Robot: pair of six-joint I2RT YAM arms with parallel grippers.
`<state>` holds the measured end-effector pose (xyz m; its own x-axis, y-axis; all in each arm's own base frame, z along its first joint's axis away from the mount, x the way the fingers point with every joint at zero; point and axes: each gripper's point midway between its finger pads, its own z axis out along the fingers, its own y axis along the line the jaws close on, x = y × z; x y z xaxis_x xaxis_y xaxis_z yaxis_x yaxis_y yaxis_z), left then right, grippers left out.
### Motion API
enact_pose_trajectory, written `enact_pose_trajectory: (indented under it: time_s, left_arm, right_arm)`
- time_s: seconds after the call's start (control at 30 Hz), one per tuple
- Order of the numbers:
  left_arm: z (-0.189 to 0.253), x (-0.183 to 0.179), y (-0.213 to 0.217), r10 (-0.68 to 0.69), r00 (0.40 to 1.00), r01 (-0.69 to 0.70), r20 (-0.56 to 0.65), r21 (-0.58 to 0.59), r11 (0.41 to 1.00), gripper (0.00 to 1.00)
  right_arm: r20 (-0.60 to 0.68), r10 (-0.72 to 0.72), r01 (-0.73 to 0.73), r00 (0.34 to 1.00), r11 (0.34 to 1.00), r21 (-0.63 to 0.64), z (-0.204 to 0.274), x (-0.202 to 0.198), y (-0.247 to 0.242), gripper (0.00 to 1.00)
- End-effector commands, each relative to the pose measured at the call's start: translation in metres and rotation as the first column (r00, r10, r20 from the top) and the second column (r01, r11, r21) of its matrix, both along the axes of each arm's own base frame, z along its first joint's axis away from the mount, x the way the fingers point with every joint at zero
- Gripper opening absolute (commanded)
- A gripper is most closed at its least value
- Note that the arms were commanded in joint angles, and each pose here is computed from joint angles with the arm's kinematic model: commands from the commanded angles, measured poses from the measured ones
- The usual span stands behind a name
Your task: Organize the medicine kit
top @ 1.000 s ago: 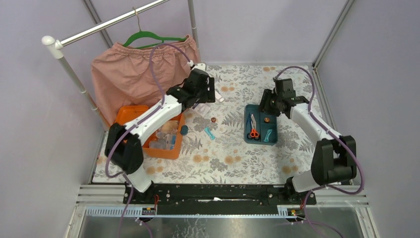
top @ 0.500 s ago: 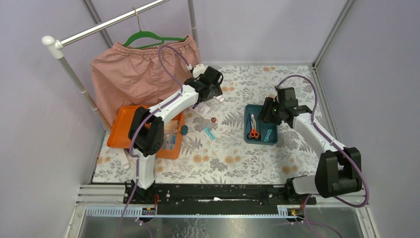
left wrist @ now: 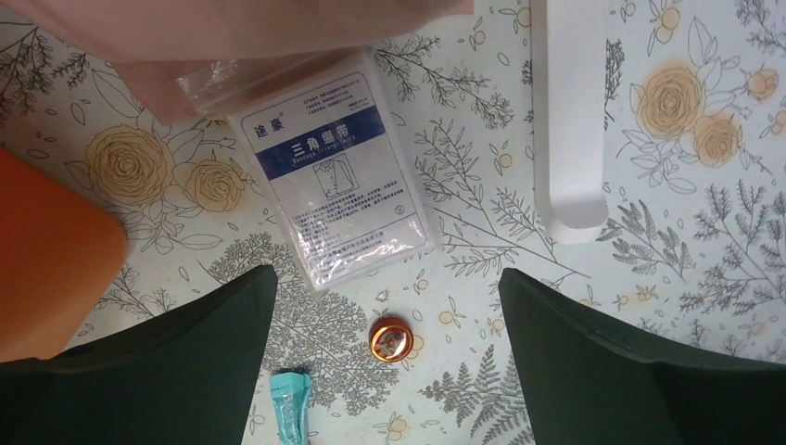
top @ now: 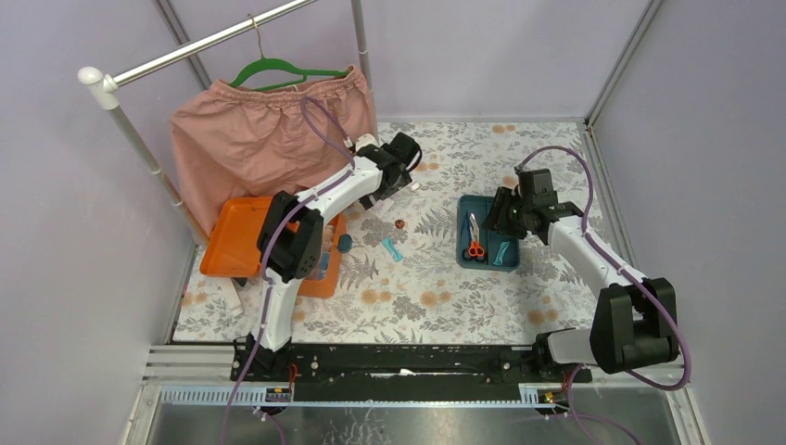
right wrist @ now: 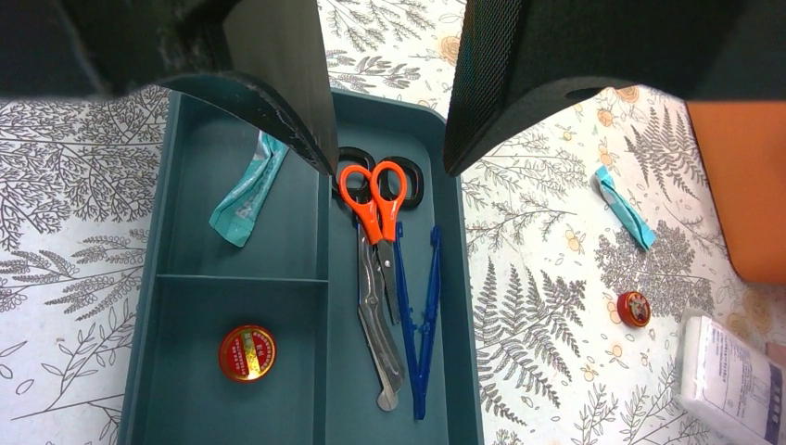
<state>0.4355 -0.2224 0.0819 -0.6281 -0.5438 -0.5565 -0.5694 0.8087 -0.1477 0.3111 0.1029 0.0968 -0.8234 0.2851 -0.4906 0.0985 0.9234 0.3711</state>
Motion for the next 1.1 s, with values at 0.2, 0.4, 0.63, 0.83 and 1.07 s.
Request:
enact_pose_trajectory:
  time_s: [0.2, 0.4, 0.63, 0.83, 1.07]
  left_arm:
    - [-0.02, 0.004, 0.028, 0.149, 0.988, -0.15, -0.046, -0.036, 0.988, 0.99]
    - [-0.037, -0.002, 0.025, 0.159, 0.984, -0.163, -0.082, -0.051, 0.985, 0.99]
    - [-0.048, -0.004, 0.024, 0.18, 0.979, -0.186, -0.095, -0.056, 0.981, 0.98]
    - [-0.053, 0.0, 0.024, 0.196, 0.977, -0.201, -0.089, -0.054, 0.978, 0.99]
    - [-0.056, 0.007, 0.022, 0.203, 0.976, -0.208, -0.082, -0.055, 0.977, 0.99]
  right_arm:
    - [0.074, -0.02, 0.02, 0.997, 1.0, 0.001, 0.013, -0.002, -0.002, 0.55]
    - [0.077, -0.018, 0.018, 0.997, 1.0, -0.003, 0.013, -0.003, -0.003, 0.57]
    - [0.076, -0.016, 0.018, 0.997, 1.0, -0.019, 0.013, -0.006, -0.006, 0.59]
    - [0.069, -0.018, 0.019, 0.997, 0.999, -0.025, 0.009, -0.009, -0.008, 0.6]
    - [0.066, -0.016, 0.018, 0.998, 0.999, -0.028, 0.007, -0.011, -0.008, 0.6]
